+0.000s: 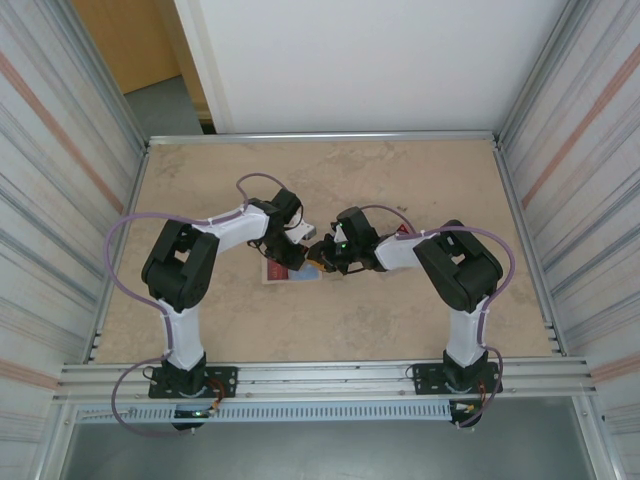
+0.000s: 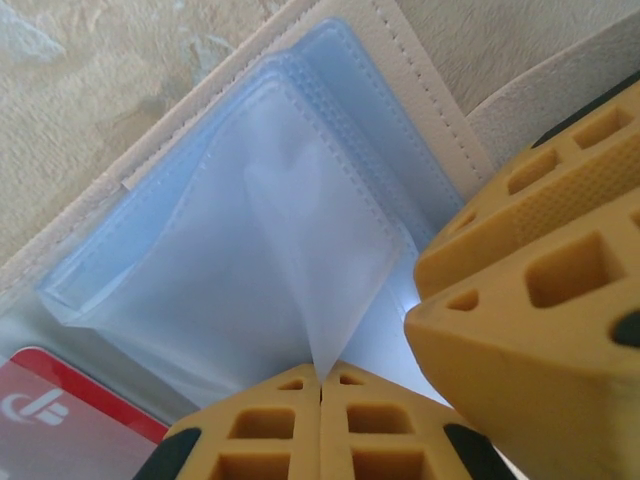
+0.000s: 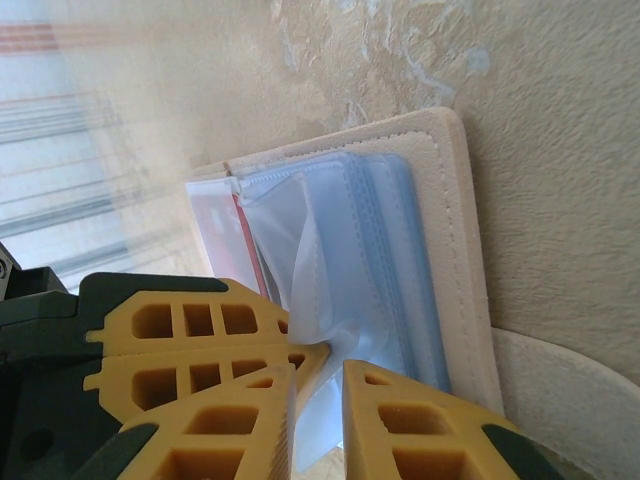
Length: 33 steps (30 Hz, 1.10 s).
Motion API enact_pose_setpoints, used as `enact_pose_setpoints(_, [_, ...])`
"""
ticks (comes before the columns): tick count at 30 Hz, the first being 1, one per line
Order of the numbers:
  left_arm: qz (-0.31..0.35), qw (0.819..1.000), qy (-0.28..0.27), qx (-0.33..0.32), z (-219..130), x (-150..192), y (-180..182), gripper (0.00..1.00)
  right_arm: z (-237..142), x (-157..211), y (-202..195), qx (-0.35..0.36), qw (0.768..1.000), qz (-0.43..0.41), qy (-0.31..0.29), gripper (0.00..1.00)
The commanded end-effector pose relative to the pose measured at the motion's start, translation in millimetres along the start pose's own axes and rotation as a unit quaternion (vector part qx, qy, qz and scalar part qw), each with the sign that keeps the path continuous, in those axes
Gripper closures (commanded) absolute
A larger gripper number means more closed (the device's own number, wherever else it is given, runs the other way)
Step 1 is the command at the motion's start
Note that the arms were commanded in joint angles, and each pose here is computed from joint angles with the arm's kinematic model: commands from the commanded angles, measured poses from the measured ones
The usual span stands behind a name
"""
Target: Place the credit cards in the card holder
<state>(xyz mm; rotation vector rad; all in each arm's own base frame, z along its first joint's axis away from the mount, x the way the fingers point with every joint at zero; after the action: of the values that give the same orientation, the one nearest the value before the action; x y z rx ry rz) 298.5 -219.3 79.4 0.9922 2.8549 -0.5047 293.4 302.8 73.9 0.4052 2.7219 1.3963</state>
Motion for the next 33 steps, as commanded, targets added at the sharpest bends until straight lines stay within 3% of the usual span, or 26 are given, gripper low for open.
enact_pose_setpoints(1, [-0.013, 1.000, 0.026, 0.008, 4, 13, 0, 0.94, 6, 15, 6, 0.001, 1.000, -0.001, 0.028, 0.82])
enact_pose_setpoints(9, [-0.013, 1.000, 0.024, 0.007, 2, 13, 0, 0.94, 9, 17, 5, 0.004, 0.999, 0.001, 0.033, 0.85])
enact_pose_setpoints(33, [-0.032, 0.999, 0.028, 0.032, 6, 13, 1, 1.00, -10, 30, 14, -0.031, 0.999, 0.001, 0.020, 0.78])
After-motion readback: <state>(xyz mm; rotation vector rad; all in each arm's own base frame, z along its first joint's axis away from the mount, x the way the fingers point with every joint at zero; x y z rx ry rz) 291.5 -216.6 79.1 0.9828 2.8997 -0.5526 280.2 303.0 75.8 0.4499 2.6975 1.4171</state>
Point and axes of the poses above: each hand's point on the last joint's axis, 136 mm out from that joint toward the fingers, its own z axis out along the fingers, its own y axis along the line the jaws close on, x = y × z, the point moved 6 cm from there along -z, back along the fingers, and after that the axes turned 3 degrees about z, right-handed, at the moved point
